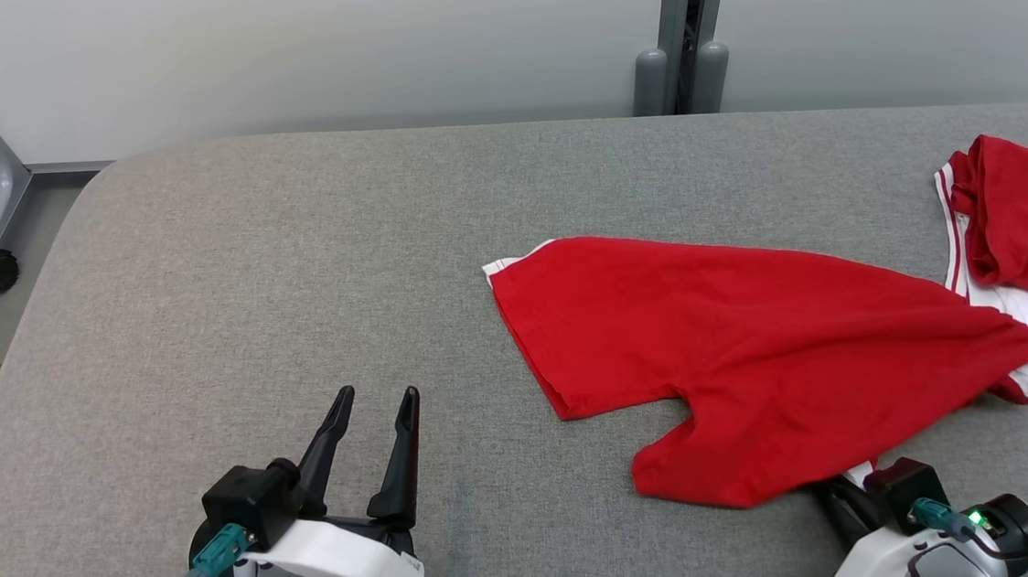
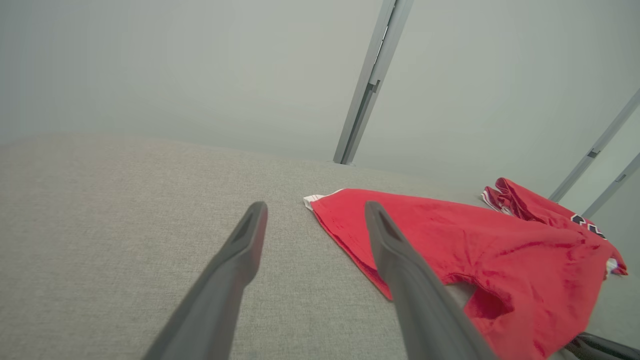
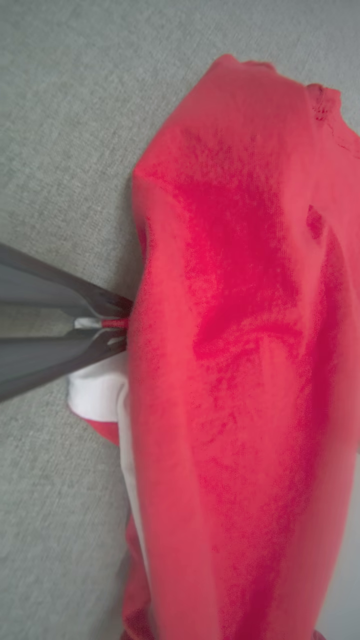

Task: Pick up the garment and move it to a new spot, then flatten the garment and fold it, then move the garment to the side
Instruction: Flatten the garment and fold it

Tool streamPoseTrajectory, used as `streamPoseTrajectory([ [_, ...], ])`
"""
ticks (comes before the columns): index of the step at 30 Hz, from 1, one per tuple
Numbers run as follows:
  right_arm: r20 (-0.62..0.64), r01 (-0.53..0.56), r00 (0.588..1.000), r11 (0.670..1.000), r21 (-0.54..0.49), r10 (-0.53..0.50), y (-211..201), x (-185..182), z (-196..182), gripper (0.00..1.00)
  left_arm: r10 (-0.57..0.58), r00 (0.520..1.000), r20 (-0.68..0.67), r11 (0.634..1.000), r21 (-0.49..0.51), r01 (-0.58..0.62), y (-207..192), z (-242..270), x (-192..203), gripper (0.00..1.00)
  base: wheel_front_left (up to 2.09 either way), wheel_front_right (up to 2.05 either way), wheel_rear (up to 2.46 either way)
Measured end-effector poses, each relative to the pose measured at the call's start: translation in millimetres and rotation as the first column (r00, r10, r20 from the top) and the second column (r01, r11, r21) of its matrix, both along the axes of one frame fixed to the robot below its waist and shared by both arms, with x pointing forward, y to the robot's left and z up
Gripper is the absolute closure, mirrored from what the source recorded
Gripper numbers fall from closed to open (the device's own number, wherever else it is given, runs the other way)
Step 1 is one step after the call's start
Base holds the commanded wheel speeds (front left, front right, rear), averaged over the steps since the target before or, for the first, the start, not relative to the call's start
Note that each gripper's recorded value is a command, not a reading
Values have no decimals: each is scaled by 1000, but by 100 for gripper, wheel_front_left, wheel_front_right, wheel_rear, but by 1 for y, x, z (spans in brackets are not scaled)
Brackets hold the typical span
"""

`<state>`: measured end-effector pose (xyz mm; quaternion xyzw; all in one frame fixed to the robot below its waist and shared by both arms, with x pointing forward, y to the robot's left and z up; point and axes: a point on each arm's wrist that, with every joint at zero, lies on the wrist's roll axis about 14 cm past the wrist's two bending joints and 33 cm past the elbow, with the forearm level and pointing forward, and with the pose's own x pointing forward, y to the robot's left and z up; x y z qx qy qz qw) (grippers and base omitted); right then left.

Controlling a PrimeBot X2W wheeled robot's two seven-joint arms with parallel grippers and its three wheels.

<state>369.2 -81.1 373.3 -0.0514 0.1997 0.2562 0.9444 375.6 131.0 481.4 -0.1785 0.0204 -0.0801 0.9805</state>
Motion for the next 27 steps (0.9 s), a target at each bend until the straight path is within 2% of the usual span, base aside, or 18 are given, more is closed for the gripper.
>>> streamPoseTrajectory([
  [6,35,-37,999,997,61,35,23,-1,13,100,5,1000,3,1000,1,-5,2,1,-1,0,0,0,0],
  [12,61,-118,992,977,177,109,61,-8,38,100,7,1000,8,1000,1,-7,2,2,-1,0,0,0,0],
  [15,73,-166,986,958,233,153,80,-9,55,100,7,1000,7,1000,1,-7,2,2,-1,0,0,0,0],
  [21,4,-224,972,917,331,236,108,-15,72,100,11,1000,3,1000,0,-11,3,1,-1,0,0,0,0],
  [25,-66,-220,962,894,391,266,122,-9,77,100,13,1000,6,1000,1,-13,4,1,2,0,0,0,0],
  [27,-86,-188,963,865,465,256,132,-2,86,100,13,1000,-1,1000,-1,-13,3,-1,2,0,0,0,0],
])
